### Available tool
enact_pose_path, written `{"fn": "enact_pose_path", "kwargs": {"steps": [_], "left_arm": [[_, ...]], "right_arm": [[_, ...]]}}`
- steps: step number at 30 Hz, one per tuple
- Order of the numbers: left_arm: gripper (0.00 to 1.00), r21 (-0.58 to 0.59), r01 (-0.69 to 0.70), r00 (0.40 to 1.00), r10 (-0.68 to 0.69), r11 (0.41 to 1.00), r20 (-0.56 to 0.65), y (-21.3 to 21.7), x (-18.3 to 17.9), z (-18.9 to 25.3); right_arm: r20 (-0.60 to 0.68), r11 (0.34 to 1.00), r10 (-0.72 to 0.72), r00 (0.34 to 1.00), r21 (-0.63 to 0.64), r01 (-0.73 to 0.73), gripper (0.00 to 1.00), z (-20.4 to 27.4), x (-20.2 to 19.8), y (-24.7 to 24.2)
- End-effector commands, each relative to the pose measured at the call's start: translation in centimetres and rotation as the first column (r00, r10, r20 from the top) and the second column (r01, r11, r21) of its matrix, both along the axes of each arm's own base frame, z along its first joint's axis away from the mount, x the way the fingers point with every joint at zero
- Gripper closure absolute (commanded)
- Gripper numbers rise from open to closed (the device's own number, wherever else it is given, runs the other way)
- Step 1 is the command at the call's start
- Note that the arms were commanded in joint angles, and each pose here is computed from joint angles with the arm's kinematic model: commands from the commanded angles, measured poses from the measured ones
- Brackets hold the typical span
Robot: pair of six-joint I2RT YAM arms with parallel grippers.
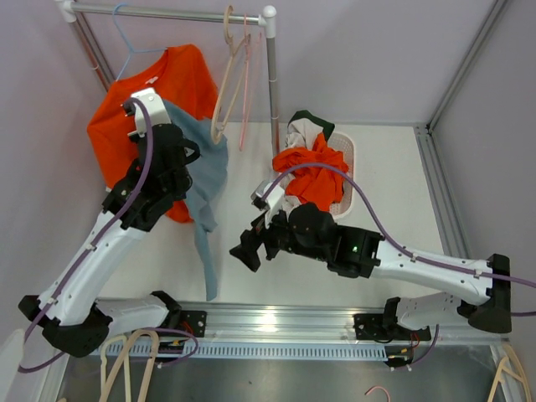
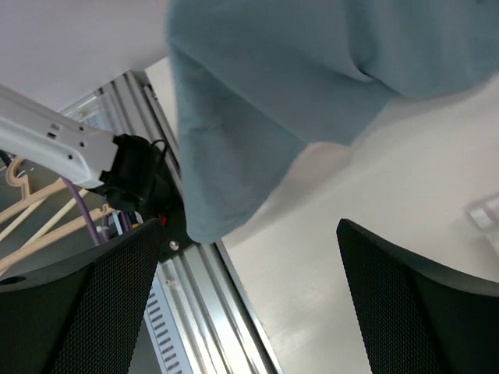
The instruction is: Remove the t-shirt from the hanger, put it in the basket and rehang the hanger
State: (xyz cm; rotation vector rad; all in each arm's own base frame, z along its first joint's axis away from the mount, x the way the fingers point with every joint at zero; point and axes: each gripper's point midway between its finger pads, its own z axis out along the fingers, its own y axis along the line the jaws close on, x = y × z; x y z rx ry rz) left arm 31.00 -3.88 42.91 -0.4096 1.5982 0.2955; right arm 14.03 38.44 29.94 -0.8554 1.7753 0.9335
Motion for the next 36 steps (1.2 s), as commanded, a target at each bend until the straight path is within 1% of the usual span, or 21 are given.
{"fn": "enact_pose_path", "kwargs": {"steps": [1,3,6,8,10,12,14,15,16,17,18,20,22,24,27,29,31,33,34,35,36], "left_arm": [[0.99,-0.012,-0.159,0.987,0.159,0.987,0.036,1.8,-1.3,1.9],[0.99,-0.009,-0.168,0.985,0.168,0.986,0.037,1.4,-1.2,1.9],[0.99,-0.012,-0.145,0.989,0.146,0.989,0.038,0.8,-1.1,1.6],[0.99,-0.010,-0.144,0.989,0.144,0.990,0.038,0.5,-1.1,1.6],[1.00,-0.007,-0.142,0.989,0.142,0.990,0.036,0.4,-1.1,1.6],[0.99,-0.012,-0.118,0.992,0.119,0.993,0.035,0.0,-1.1,1.5],[0.99,-0.020,-0.090,0.995,0.091,0.996,0.030,-0.4,-1.0,1.0],[0.99,-0.030,-0.080,0.996,0.081,0.996,0.038,-0.4,-1.1,1.2],[0.99,-0.025,-0.075,0.996,0.075,0.997,0.037,-0.4,-1.2,1.1],[0.99,-0.033,-0.072,0.996,0.074,0.997,0.049,-0.5,-1.1,1.1],[0.99,-0.021,-0.072,0.996,0.072,0.997,0.045,-0.5,-1.0,0.8],[0.99,-0.028,-0.067,0.996,0.069,0.997,0.062,-0.4,-1.0,1.0],[0.99,-0.030,-0.041,0.997,0.043,0.999,0.064,-1.1,-0.4,0.9],[0.99,-0.038,-0.021,0.997,0.024,0.999,0.072,-1.6,0.4,0.8],[0.99,-0.028,-0.024,0.998,0.026,0.999,0.065,-2.0,1.9,0.8],[0.99,-0.032,-0.027,0.997,0.029,0.999,0.066,-2.1,3.1,1.1],[0.99,-0.029,-0.031,0.997,0.033,0.999,0.070,-2.1,3.8,1.8],[0.99,-0.014,-0.047,0.997,0.047,0.999,0.062,-2.2,4.9,2.4],[0.99,0.005,-0.049,0.998,0.049,0.999,0.049,-2.2,5.1,2.4],[0.99,-0.009,-0.051,0.996,0.051,0.999,0.069,-2.0,4.9,3.7],[0.99,-0.005,-0.048,0.997,0.048,0.999,0.062,-2.1,5.1,3.6]], "right_arm": [[0.112,0.991,0.017,0.994,0.127,-0.031,0.02,2.5,-0.5,2.2],[0.129,0.987,0.035,0.991,0.152,-0.054,0.02,2.3,-0.7,3.7],[0.122,0.989,0.061,0.991,0.129,-0.076,0.05,0.5,-0.6,6.0],[0.138,0.987,0.063,0.988,0.141,-0.083,0.05,0.6,-0.5,7.2],[0.154,0.990,0.051,0.987,0.124,-0.071,0.08,-0.4,-0.1,8.3],[0.172,0.990,0.013,0.985,0.133,-0.036,0.14,-0.2,0.8,9.0],[0.181,0.993,-0.018,0.983,0.115,-0.003,0.36,-0.3,1.6,9.7],[0.177,0.994,-0.021,0.984,0.107,0.002,0.54,-0.3,1.8,9.8],[0.167,0.994,-0.021,0.986,0.109,0.003,0.88,-0.2,1.7,9.8],[0.164,0.994,-0.024,0.986,0.112,0.005,0.97,0.1,1.5,9.6],[0.161,0.995,-0.028,0.987,0.102,0.012,1.00,-0.3,1.5,9.2],[0.160,0.994,-0.022,0.987,0.110,0.005,1.00,0.2,0.6,8.3],[0.151,0.996,-0.028,0.988,0.083,0.015,1.00,-1.2,-0.2,7.4],[0.141,0.997,-0.010,0.990,0.082,-0.002,1.00,-1.4,-2.2,6.5],[0.109,0.999,-0.011,0.994,0.052,0.006,1.00,-3.6,-4.9,4.9],[0.094,0.999,-0.030,0.995,0.014,0.029,1.00,-5.8,-5.8,3.8],[0.050,1.000,-0.018,0.999,0.020,0.017,1.00,-6.8,-7.9,3.3],[0.009,1.000,-0.017,1.000,0.000,0.017,1.00,-9.2,-9.4,2.7],[-0.006,1.000,-0.023,1.000,-0.020,0.023,1.00,-10.4,-9.7,2.6],[-0.018,0.999,-0.027,0.999,-0.043,0.026,1.00,-11.8,-9.8,2.4],[-0.026,0.998,-0.037,0.999,-0.055,0.036,1.00,-12.6,-9.7,2.4]]}}
